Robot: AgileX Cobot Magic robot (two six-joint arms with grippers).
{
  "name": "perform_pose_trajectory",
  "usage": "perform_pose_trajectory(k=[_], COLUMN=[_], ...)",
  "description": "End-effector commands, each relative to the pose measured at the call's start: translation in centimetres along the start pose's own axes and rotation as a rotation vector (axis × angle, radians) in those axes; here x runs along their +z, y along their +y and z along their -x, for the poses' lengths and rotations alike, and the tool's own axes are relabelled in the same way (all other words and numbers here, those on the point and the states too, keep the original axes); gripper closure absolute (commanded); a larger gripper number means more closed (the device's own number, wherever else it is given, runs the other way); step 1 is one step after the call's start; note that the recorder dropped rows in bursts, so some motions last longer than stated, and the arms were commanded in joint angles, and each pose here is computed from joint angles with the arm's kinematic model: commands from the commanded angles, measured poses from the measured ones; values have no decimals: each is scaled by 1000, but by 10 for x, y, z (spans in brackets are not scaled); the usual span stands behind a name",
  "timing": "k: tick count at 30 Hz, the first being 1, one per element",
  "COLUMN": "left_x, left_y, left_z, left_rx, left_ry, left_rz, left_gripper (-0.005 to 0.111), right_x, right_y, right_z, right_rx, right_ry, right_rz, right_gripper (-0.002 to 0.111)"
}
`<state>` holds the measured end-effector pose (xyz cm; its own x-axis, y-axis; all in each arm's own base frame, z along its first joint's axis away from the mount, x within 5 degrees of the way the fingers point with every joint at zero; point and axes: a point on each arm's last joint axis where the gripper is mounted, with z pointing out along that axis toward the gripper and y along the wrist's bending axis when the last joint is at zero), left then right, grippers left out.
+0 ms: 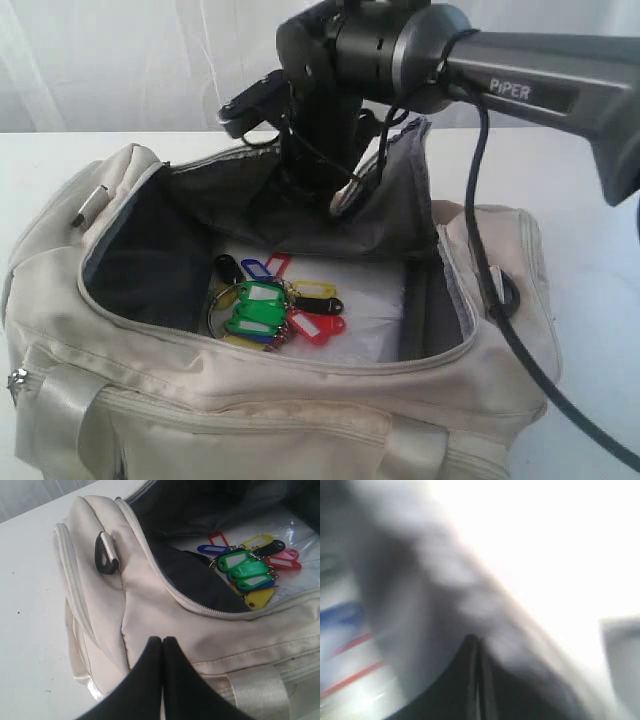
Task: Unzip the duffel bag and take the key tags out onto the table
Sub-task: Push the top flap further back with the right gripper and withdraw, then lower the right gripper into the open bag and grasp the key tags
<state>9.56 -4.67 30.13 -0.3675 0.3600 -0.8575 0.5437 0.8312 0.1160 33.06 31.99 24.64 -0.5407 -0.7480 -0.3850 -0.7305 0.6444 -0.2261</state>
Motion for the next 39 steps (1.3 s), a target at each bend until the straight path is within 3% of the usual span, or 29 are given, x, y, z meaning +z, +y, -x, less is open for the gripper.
perform_pose_trajectory(k=[1, 5, 10, 15, 23, 33, 39], left_x=[0, 0, 0, 0, 0, 3, 3], left_y=[-1, -1, -1, -1, -1, -1, 0], left_z=[-2, -2, -1, -2, -1, -5, -5], left_rx=[-25, -25, -25, -5, 16, 13, 11], left_ry=[-3, -5, -6, -5, -6, -9, -12], left_rz=[-10, -9, -8, -5, -3, 3, 3], left_gripper=[107, 107, 107, 107, 107, 107, 107], right_x=[-5, -24, -59, -107, -182, -220, -207], right_y=[-47, -65, -74, -72, -39, -32, -24], right_z=[17, 18, 12, 5, -28, -112, -147], right_rx=[168, 308, 305, 304, 114, 91, 84], right_ry=[-244, -333, -310, -328, -384, -347, -272], right_rz=[-404, -584, -630, -486, -31, -13, -2], right_gripper=[108, 108, 108, 108, 108, 108, 108])
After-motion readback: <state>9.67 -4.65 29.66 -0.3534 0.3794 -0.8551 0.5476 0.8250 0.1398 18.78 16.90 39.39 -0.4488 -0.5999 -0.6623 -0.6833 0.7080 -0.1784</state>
